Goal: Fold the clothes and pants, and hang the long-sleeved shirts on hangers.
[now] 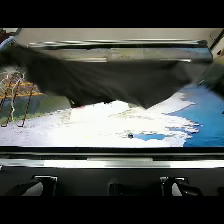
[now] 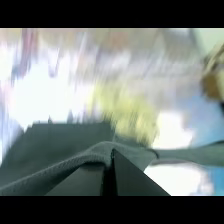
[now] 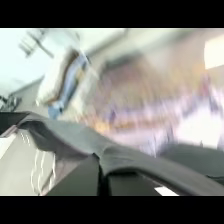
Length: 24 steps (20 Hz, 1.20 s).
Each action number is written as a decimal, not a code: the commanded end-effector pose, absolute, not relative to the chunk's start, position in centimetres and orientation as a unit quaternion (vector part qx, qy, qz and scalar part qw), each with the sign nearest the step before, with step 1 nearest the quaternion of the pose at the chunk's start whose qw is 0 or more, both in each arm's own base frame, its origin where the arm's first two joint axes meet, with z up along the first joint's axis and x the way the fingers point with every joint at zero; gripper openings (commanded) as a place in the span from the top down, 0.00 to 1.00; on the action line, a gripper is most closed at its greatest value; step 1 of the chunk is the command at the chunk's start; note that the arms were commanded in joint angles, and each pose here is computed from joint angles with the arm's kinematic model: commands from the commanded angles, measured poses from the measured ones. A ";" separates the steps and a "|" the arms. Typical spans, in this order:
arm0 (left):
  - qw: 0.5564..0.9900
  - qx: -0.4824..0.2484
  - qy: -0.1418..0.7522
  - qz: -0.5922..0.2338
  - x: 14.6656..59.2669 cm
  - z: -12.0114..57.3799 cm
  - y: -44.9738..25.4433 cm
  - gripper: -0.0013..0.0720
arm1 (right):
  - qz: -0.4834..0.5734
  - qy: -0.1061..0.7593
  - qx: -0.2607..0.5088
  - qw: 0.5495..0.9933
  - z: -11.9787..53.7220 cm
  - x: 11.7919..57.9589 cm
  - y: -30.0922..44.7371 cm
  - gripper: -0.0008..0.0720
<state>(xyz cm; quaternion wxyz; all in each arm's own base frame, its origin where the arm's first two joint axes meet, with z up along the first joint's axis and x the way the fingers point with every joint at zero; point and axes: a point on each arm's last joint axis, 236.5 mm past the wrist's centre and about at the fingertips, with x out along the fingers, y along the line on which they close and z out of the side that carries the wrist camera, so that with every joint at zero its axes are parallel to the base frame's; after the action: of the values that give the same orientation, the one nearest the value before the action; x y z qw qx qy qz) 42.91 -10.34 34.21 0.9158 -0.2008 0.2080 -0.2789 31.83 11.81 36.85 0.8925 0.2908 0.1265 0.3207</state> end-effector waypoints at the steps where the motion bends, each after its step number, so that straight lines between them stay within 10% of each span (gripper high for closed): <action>1: 0.959 -0.119 -0.054 -0.251 31.8 55.2 -8.9 0.96 | 0.348 -0.039 0.203 0.914 52.5 23.7 13.2 0.95; 5: 0.970 -0.121 -0.167 -0.130 22.6 61.5 -4.8 0.96 | 0.305 -0.149 0.138 0.930 60.2 16.6 12.9 0.95; 9: 0.978 -0.129 -0.124 -0.110 23.8 58.7 -4.0 0.96 | 0.236 -0.119 0.169 0.949 59.2 19.9 9.8 0.95; 18: 0.949 -0.119 0.254 -0.143 48.0 32.1 -4.4 0.96 | 0.219 0.364 0.272 0.863 30.1 41.8 7.2 0.95; 24: 0.895 -0.165 0.392 -0.133 60.5 9.3 -8.3 0.96 | 0.143 0.515 0.255 0.806 6.3 52.0 9.1 0.95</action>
<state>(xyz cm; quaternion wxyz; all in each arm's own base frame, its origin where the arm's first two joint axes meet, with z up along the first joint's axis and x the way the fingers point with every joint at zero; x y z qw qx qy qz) 56.56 -6.26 19.62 0.9219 -0.1379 0.3340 -0.1396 48.83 7.85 16.91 0.8301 0.2719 0.4543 0.1753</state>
